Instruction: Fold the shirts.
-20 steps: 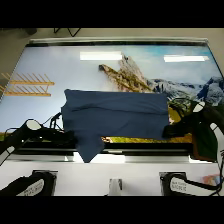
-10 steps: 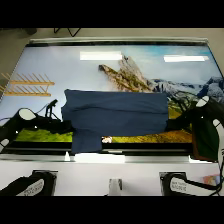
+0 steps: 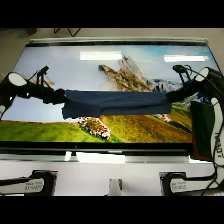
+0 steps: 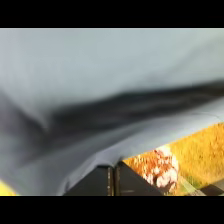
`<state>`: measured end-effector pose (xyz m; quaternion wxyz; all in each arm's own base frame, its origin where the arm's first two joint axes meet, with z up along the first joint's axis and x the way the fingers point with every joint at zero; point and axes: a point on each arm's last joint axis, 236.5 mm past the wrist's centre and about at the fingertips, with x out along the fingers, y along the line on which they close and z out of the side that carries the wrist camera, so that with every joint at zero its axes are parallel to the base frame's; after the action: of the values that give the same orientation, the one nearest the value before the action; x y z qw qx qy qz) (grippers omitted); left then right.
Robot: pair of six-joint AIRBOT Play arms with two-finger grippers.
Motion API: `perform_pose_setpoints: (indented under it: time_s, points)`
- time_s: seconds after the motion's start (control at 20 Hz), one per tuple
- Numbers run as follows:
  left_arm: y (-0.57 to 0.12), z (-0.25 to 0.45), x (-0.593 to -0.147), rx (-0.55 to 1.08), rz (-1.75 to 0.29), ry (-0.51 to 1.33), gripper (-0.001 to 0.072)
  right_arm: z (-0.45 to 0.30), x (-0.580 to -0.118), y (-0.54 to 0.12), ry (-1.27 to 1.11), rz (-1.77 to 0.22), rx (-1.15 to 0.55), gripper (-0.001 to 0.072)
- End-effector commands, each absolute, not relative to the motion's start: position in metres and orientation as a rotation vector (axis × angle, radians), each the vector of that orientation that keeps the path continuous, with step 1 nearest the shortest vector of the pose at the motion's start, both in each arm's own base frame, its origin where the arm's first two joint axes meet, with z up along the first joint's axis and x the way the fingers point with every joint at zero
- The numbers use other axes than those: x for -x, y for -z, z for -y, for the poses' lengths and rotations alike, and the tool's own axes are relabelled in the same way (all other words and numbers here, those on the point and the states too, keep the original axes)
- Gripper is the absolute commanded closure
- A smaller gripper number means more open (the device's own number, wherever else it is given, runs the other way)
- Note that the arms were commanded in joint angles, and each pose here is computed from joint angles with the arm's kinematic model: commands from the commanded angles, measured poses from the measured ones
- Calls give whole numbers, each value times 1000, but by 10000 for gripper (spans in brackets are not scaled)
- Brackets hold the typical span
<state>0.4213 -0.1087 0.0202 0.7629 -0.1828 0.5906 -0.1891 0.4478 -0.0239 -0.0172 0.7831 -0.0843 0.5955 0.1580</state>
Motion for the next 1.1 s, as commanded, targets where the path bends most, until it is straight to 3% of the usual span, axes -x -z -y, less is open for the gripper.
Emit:
perform_pose_setpoints:
  time_s: [0.0, 0.25, 0.3, 0.35, 0.4, 0.5, 0.55, 0.75, 1.05]
  points:
    - [3, 108, -464, 424, -1353, 405, 677, 28, -479, 39, -302, -1301, 180, 684]
    - [37, 107, -497, 483, -1393, 360, 675, 13, -486, 82, -340, -1336, 87, 678]
    - [43, 108, -497, 496, -1407, 354, 601, 8, -489, 83, -348, -1325, 64, 590]
    - [46, 110, -495, 506, -1423, 357, 269, 3, -493, 80, -356, -1305, 45, 360]
    - [44, 110, -491, 504, -1437, 365, -13, -1, -497, 72, -392, -1278, 58, 154]
    - [31, 104, -488, 485, -1447, 391, -13, 10, -501, 48, -419, -1239, 140, 55]
    - [20, 99, -488, 480, -1447, 402, -13, 26, -502, 40, -387, -1233, 145, 42]
    - [-43, 92, -502, 432, -1321, 428, -11, 74, -486, 48, -298, -1284, -119, 38]
    - [-124, 148, -486, 341, -1175, 561, -10, 32, -466, 94, -474, -1402, -336, 20]
